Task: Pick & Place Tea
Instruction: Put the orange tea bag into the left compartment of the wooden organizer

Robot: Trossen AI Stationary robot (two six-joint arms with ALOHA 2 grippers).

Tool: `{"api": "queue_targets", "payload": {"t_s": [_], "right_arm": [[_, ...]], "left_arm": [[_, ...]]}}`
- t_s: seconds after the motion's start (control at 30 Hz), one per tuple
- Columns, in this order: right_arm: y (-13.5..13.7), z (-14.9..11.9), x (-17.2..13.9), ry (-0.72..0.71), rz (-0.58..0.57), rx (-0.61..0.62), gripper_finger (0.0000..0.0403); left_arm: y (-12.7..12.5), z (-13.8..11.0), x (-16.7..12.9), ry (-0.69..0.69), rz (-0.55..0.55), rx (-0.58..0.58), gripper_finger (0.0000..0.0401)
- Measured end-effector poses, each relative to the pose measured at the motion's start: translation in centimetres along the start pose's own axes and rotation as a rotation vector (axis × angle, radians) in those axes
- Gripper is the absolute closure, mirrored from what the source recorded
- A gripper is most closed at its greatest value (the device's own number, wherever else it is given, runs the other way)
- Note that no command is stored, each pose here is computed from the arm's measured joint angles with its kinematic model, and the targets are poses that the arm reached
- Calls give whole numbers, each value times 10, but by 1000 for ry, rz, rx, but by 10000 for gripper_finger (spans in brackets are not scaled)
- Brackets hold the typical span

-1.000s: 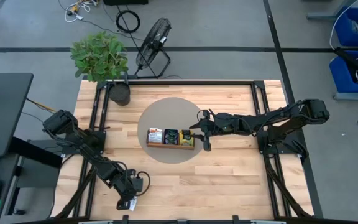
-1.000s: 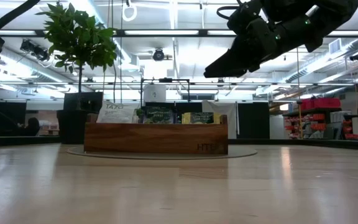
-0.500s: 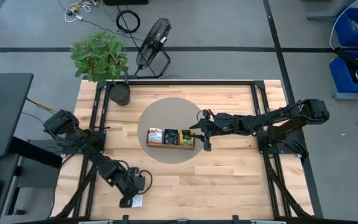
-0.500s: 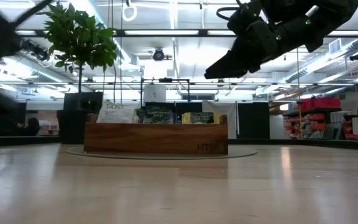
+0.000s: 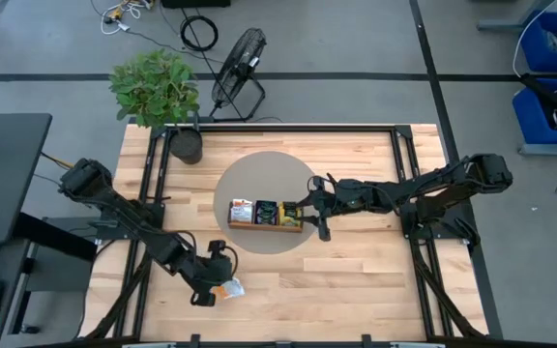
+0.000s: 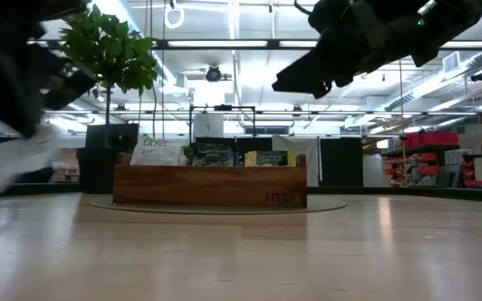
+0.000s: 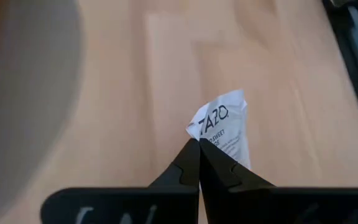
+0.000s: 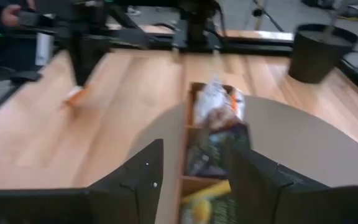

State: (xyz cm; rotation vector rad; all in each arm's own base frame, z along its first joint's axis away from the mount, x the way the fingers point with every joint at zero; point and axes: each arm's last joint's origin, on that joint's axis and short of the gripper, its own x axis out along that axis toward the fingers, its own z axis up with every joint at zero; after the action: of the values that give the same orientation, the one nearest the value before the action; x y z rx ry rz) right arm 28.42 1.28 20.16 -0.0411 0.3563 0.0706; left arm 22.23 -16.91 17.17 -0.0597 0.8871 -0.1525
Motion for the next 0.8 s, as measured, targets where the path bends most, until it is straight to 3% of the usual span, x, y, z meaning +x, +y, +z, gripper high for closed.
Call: {"api": "queue_targets", "payload": {"t_s": [0.1,0.23,0.3,0.5,0.63,0.8], "right_arm": [[6,2,0,-20,25,11,227],[7,1,0,-4,29,156,227],[7,-1,0,13,27,171,227],[22,-1,0,15,86,59,227],[38,0,-2,-1,60,-41,227],[53,0,-4,-5,69,-77,227]], "left_arm": [[6,6,-4,-59,73,34,400],[16,13,-4,-125,184,61,400],[20,18,-3,-161,207,43,400],[29,36,-2,-280,220,11,400],[31,45,-3,-359,232,4,400],[34,51,-4,-414,265,9,400]]}}
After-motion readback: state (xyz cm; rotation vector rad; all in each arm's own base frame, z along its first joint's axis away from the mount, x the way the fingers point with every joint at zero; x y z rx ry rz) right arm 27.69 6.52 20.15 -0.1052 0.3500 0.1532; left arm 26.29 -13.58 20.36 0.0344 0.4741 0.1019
